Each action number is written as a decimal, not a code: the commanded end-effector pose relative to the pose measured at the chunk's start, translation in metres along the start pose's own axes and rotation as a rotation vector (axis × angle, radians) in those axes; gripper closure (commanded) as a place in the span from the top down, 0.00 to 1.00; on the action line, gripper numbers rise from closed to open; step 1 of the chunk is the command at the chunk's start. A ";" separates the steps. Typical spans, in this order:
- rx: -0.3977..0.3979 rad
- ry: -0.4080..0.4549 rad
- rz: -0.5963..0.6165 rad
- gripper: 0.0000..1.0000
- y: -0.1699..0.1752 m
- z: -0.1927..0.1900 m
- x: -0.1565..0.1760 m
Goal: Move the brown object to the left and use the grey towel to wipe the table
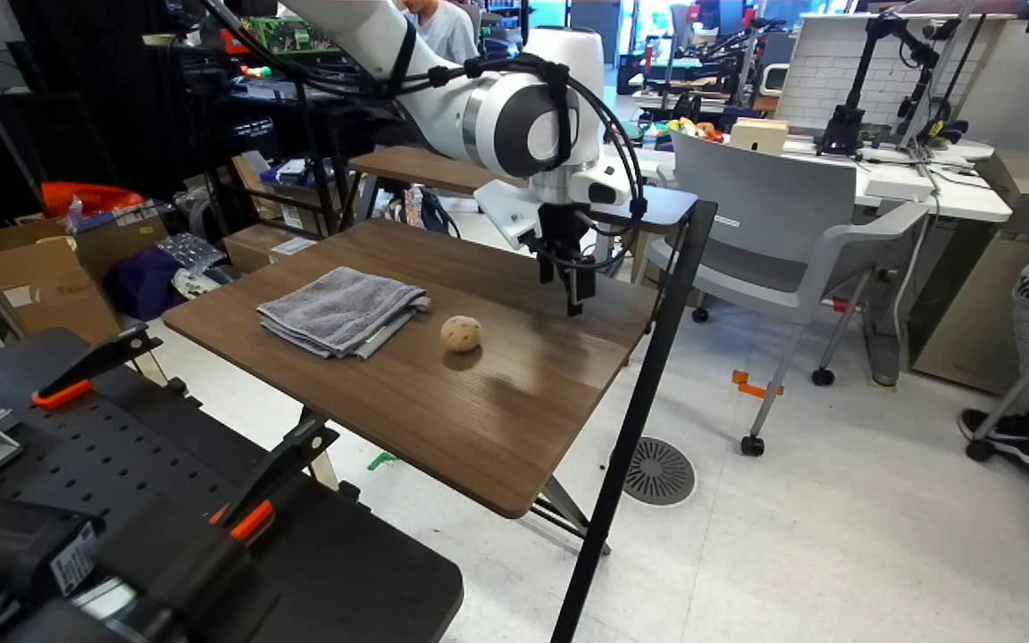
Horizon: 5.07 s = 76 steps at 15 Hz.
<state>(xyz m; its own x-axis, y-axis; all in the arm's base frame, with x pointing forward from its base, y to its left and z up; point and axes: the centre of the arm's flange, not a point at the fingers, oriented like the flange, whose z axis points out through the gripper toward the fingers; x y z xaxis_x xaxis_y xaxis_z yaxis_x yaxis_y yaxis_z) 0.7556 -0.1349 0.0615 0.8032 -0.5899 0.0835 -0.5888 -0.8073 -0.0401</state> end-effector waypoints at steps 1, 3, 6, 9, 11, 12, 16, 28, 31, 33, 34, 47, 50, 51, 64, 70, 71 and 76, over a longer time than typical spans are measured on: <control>-0.093 -0.039 0.034 1.00 0.000 -0.028 -0.003; -0.164 -0.099 0.036 1.00 0.008 -0.050 -0.018; -0.229 -0.209 -0.053 1.00 0.017 -0.071 -0.046; -0.267 -0.292 -0.164 1.00 0.023 -0.068 -0.078; -0.290 -0.298 -0.230 1.00 0.031 -0.054 -0.099; -0.299 -0.299 -0.258 1.00 0.035 -0.044 -0.107; -0.246 -0.259 -0.390 1.00 0.052 -0.015 -0.140; -0.017 -0.169 -0.579 1.00 0.050 -0.089 -0.194; -0.040 -0.160 -0.572 1.00 0.042 -0.077 -0.186; -0.041 -0.163 -0.573 1.00 0.043 -0.078 -0.188; -0.041 -0.165 -0.573 1.00 0.043 -0.077 -0.189; -0.008 -0.178 -0.573 1.00 0.038 -0.038 -0.187; -0.011 -0.183 -0.572 1.00 0.039 -0.030 -0.187; -0.014 -0.189 -0.571 1.00 0.040 -0.027 -0.188; -0.014 -0.177 -0.590 0.04 0.042 -0.021 -0.185; -0.029 -0.153 -0.580 0.35 0.033 -0.032 -0.174; -0.032 -0.144 -0.576 0.32 0.032 -0.034 -0.172; -0.030 -0.138 -0.555 0.61 0.030 -0.050 -0.163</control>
<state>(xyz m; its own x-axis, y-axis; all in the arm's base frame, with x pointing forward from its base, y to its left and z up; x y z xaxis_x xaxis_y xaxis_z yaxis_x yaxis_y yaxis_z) 0.5979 -0.0613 0.0807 0.9963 -0.0601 -0.0612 -0.0604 -0.9982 -0.0041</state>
